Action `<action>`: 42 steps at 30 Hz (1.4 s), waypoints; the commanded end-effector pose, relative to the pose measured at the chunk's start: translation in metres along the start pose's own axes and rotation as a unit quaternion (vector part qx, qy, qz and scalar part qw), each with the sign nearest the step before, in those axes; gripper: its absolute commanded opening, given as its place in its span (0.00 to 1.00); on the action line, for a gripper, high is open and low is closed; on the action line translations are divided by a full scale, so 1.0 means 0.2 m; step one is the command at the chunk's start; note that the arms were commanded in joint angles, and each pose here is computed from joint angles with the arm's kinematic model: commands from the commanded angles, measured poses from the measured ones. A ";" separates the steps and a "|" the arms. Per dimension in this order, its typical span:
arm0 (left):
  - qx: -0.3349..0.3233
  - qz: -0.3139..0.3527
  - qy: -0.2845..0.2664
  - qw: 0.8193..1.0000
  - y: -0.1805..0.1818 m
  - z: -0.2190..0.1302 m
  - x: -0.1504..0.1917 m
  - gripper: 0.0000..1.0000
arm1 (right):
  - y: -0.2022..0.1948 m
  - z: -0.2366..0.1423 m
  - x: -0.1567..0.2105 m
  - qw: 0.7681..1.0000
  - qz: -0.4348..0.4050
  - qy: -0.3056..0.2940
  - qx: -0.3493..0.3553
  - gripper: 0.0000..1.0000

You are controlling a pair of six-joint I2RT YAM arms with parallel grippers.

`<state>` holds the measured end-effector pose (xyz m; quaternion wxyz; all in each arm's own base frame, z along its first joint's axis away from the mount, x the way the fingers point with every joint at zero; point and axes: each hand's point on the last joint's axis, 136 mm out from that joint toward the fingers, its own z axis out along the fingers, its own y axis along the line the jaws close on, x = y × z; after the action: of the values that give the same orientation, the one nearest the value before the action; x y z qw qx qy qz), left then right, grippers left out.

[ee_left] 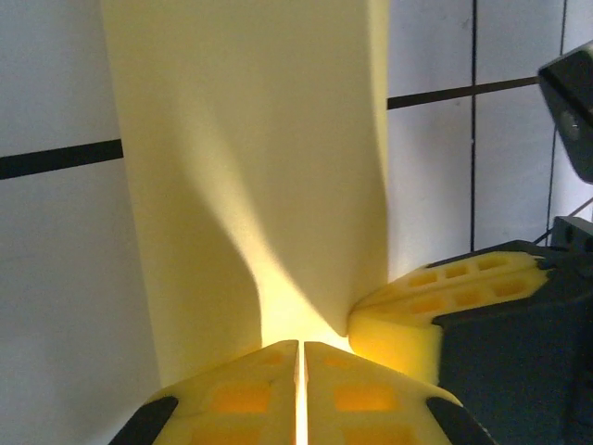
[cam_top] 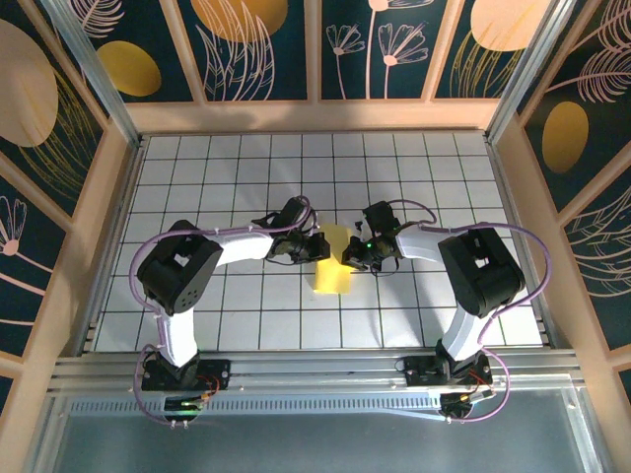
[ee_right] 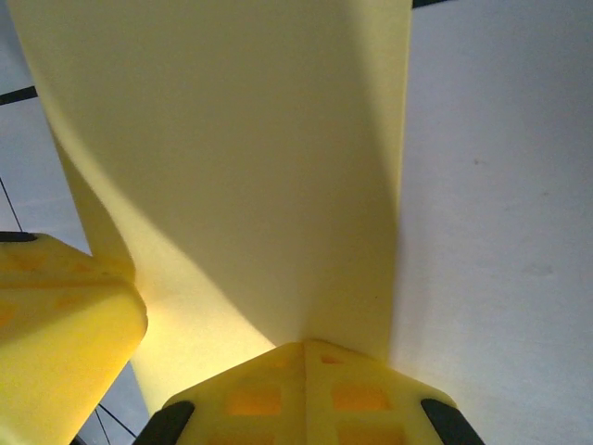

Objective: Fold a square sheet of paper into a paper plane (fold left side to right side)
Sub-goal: First fold the square sheet of paper in half at the center of the table, then hold the square sheet of paper at the center of the table.

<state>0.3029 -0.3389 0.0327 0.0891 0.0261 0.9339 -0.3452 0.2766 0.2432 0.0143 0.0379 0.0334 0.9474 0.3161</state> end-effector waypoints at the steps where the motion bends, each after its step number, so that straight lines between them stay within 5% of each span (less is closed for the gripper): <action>1: -0.027 -0.019 0.012 0.999 0.08 0.01 0.03 0.08 | -0.21 0.05 0.10 0.996 0.021 0.027 0.087 0.00; 22: -0.064 -0.073 0.004 0.995 0.34 -0.08 0.05 0.02 | -0.25 0.06 0.10 0.994 0.019 0.032 0.107 0.00; 30: -0.011 -0.021 -0.023 0.999 0.18 -0.19 -0.01 0.00 | -0.23 0.05 0.09 0.994 0.015 0.031 0.104 0.00; 42: 0.027 0.011 0.018 0.999 0.01 -0.05 0.01 0.00 | -0.23 0.05 0.09 0.994 0.014 0.032 0.103 0.00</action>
<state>0.2994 -0.3226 0.0401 0.0824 0.0309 0.9281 -0.3618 0.2775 0.2437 0.0142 0.0358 0.0225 0.9509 0.3067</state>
